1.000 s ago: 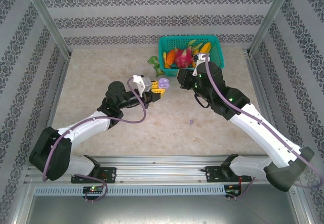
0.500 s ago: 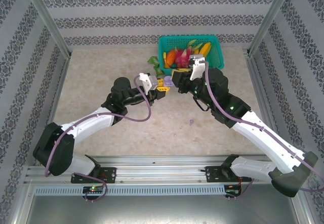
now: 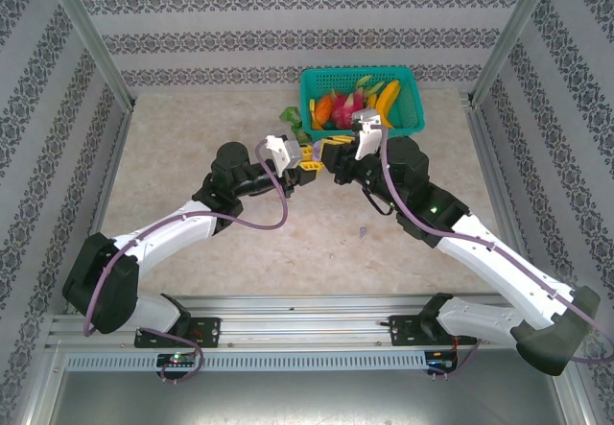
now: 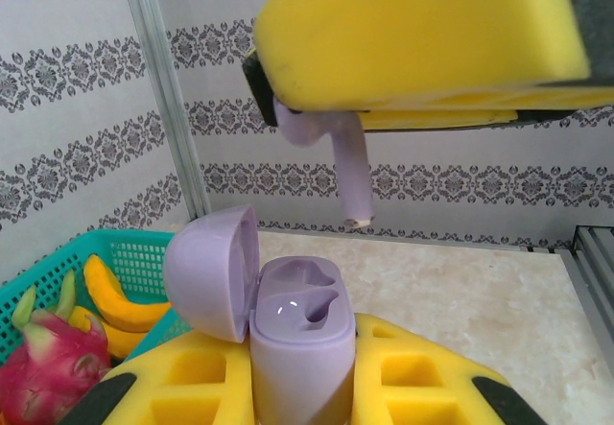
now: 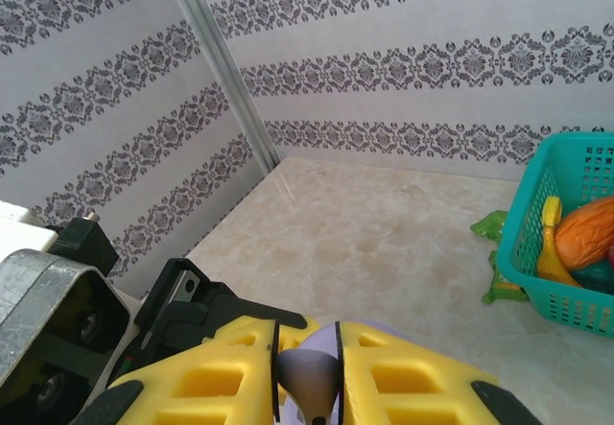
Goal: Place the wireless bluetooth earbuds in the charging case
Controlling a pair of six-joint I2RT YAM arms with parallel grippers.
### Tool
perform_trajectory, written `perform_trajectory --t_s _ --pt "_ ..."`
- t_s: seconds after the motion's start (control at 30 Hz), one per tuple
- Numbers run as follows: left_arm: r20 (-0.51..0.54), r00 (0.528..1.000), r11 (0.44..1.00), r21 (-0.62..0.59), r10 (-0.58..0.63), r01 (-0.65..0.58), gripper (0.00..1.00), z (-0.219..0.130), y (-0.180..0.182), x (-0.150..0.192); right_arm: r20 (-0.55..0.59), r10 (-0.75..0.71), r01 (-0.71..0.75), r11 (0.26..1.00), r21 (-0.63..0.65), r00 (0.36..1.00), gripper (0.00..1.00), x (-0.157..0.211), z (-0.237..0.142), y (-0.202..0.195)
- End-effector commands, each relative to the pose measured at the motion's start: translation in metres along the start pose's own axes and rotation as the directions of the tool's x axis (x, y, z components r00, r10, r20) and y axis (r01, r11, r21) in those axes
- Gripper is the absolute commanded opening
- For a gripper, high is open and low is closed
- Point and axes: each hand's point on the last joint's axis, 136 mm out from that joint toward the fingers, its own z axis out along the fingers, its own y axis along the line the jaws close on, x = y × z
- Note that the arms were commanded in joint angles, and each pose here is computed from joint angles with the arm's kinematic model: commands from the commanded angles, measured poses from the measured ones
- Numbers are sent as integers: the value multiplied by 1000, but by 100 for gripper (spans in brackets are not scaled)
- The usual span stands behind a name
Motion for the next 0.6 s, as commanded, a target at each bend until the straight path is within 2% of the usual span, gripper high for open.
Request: perform_trajectory --t_s 0.0,0.57 --pt "20 999 999 22 35 -35 0 4 -5 -13 27 -5 6 1000 -29 1000 20 -5 -1 7" --pt "43 998 999 16 44 -45 0 1 -6 -22 -9 5 -5 1000 7 1000 19 13 10 -4"
